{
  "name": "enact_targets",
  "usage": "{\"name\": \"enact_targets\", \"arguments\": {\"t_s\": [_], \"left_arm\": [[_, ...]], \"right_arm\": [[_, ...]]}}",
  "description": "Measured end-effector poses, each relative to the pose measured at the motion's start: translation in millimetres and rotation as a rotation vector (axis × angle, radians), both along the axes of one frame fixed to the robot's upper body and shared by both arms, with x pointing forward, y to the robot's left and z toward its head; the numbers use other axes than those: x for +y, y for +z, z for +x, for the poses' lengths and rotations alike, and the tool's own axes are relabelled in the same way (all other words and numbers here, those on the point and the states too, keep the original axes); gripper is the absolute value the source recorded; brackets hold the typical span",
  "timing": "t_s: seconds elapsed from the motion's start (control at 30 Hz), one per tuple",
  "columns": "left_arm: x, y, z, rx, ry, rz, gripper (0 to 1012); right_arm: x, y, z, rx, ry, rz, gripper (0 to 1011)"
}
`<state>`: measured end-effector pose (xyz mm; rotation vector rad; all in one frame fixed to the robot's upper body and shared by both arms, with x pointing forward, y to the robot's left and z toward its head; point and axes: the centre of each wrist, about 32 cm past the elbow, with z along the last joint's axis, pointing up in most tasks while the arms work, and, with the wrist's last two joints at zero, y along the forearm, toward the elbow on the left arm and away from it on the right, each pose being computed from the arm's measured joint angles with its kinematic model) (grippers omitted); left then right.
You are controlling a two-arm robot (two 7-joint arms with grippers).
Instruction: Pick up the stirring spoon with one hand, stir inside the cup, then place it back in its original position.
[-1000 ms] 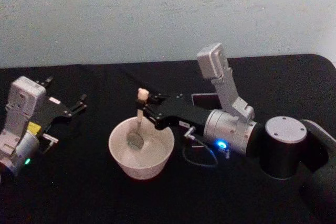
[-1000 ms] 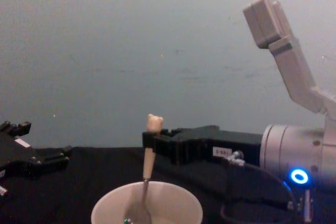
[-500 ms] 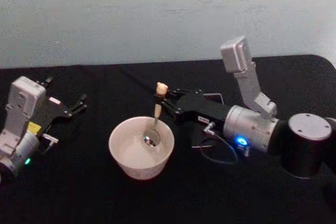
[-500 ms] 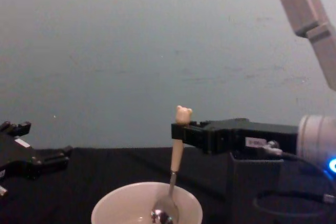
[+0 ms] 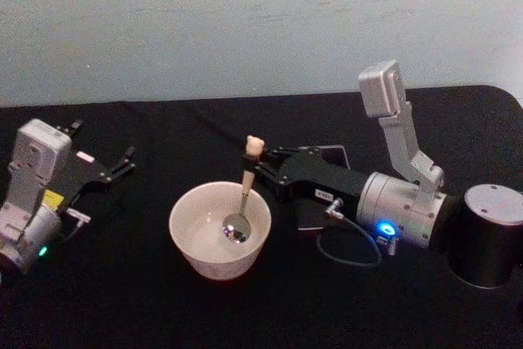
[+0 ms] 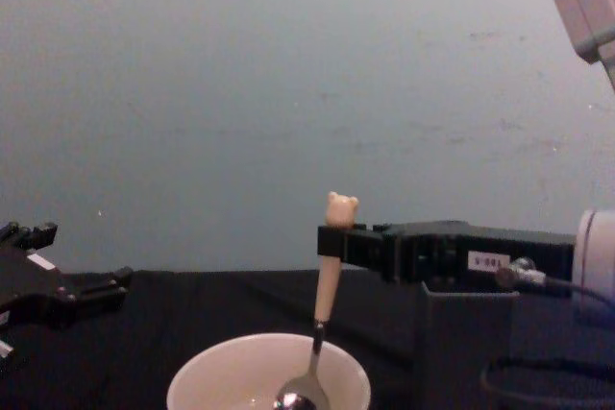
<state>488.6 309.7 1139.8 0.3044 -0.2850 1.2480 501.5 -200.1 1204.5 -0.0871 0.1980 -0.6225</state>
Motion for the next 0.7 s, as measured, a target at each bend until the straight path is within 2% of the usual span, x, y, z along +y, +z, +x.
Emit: {"name": "enact_targets", "arguments": {"t_s": [0.4,0.57,0.7], "left_arm": [[0.0,0.0,0.0,0.0,0.0,0.0,1001],[0.0,0.0,0.0,0.0,0.0,0.0,1001],[0.0,0.0,0.0,0.0,0.0,0.0,1001]], "right_arm": [[3.9,7.9,8.9,0.027,-0.06,0.05,211],[1.4,15.6,13.1,0.032,-0.092,0.081,211],[-3.6,26.9,16.5,0.028,-0.13,0.121,211]]}}
